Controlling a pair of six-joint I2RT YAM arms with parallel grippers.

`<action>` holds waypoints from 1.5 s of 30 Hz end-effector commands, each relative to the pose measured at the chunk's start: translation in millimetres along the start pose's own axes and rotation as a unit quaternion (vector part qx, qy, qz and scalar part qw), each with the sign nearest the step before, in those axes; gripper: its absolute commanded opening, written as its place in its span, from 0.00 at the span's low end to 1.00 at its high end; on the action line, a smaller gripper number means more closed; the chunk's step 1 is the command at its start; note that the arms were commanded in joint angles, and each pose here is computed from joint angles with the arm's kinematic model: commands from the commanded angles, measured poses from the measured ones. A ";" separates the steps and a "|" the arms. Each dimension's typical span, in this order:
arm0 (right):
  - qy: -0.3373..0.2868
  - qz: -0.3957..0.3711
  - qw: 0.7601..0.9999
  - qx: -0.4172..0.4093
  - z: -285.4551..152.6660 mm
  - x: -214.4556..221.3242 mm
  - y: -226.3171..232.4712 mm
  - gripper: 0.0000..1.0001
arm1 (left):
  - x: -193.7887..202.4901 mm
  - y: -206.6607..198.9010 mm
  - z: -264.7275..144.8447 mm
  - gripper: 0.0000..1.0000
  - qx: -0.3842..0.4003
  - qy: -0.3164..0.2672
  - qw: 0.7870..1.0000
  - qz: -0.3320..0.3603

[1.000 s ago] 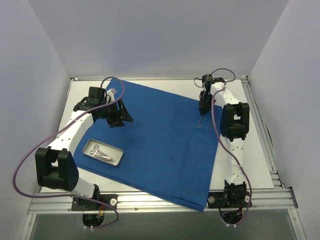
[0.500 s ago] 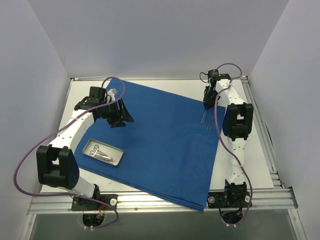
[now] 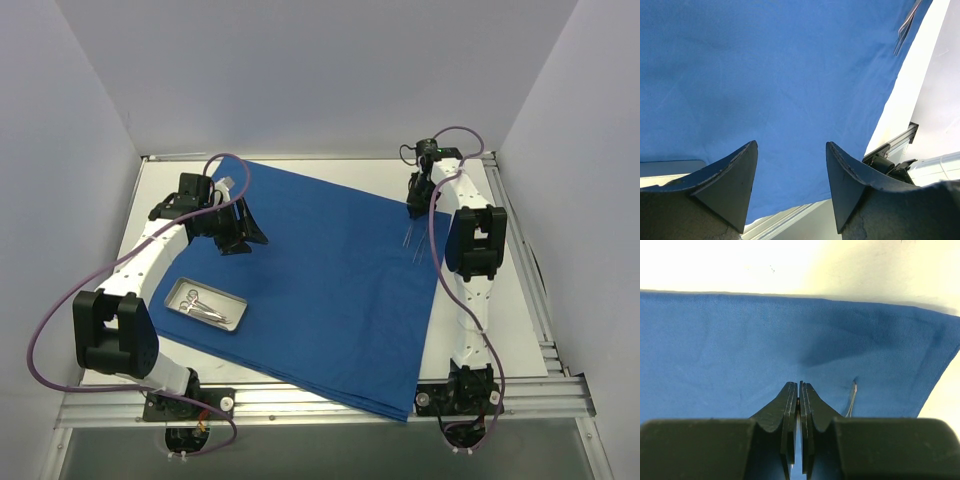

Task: Open and lay out the surgical kit
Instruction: Place the medical item in the surgical kit.

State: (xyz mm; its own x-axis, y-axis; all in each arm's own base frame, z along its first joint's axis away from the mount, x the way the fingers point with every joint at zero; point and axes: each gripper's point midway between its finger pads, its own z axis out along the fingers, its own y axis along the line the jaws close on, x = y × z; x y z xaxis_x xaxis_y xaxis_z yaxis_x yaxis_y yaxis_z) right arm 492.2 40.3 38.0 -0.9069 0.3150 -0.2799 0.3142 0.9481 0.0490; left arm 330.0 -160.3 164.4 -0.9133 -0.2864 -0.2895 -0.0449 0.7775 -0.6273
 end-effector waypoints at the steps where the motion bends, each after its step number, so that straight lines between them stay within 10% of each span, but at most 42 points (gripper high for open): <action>1: 0.026 -0.007 0.999 0.021 4.3 14.5 -9.7 0.00 | -13.7 -12.9 -7.6 0.65 0.020 -0.019 1.000 0.010; 23: 0.049 -0.007 0.998 0.032 24.9 29.5 -13.2 0.05 | -14.6 -14.0 -8.6 0.66 0.019 -0.022 1.000 0.002; 45: 0.030 -0.021 0.998 0.044 4.0 19.9 -20.1 0.30 | -13.0 7.3 -23.1 0.66 -0.045 -0.035 0.998 -0.016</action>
State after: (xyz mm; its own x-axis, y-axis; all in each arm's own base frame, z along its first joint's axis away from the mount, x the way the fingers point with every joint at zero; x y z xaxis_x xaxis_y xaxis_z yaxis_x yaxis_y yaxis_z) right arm 481.1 37.8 14.1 -0.9233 0.3043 -0.2343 0.3095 0.9508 0.0156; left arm 329.8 -155.1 162.0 -0.9074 -0.3181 -0.2746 -0.0903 0.7859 -0.6117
